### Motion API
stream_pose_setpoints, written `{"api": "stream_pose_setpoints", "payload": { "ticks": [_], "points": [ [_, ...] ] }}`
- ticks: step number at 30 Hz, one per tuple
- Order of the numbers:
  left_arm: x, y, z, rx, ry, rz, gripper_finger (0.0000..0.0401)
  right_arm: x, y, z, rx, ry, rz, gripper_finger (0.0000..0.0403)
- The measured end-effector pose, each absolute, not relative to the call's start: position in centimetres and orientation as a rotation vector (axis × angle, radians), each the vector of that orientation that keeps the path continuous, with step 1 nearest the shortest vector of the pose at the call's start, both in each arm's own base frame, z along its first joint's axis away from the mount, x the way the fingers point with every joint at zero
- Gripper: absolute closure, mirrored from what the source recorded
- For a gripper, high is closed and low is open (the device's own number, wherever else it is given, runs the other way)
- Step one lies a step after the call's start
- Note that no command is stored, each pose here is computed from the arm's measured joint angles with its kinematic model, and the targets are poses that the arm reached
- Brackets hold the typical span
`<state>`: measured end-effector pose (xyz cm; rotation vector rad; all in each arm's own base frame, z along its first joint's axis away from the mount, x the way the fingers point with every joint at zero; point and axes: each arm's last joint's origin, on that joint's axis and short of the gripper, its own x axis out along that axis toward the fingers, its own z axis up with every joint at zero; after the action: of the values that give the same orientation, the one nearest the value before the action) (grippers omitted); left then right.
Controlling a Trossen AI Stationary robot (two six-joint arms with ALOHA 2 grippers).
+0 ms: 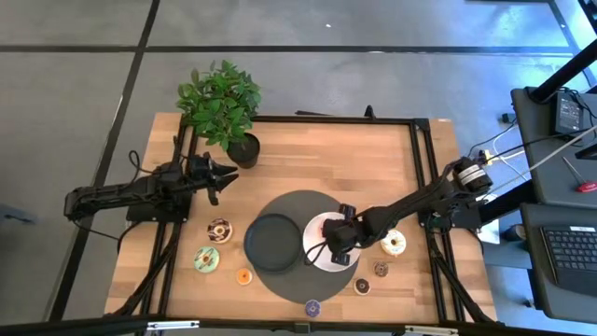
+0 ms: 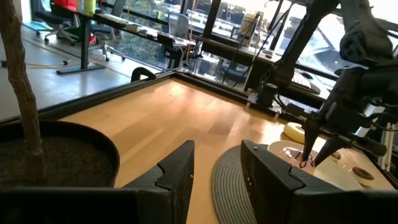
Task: Pick & Place donuts
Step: Put the large purple donut onto the white plate
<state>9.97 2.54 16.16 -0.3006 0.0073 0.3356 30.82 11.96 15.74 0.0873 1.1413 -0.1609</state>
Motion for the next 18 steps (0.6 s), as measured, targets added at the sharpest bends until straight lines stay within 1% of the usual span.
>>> {"api": "stream_pose_setpoints", "payload": {
  "ticks": [7, 10, 18],
  "points": [
    [10.02, 2.56, 16.09, -0.301, 0.016, 0.339, 0.0274, 31.08, 12.06, 15.67, 0.081, 1.15, -0.163, 0.0319],
    [10.02, 2.56, 16.08, -0.301, 0.017, 0.339, 0.0274, 31.06, 12.06, 15.67, 0.08, 1.152, -0.163, 0.0311],
    [10.02, 2.56, 16.08, -0.301, 0.017, 0.339, 0.0274, 30.9, 11.95, 15.64, 0.067, 1.168, -0.169, 0.0251]
  ]
}}
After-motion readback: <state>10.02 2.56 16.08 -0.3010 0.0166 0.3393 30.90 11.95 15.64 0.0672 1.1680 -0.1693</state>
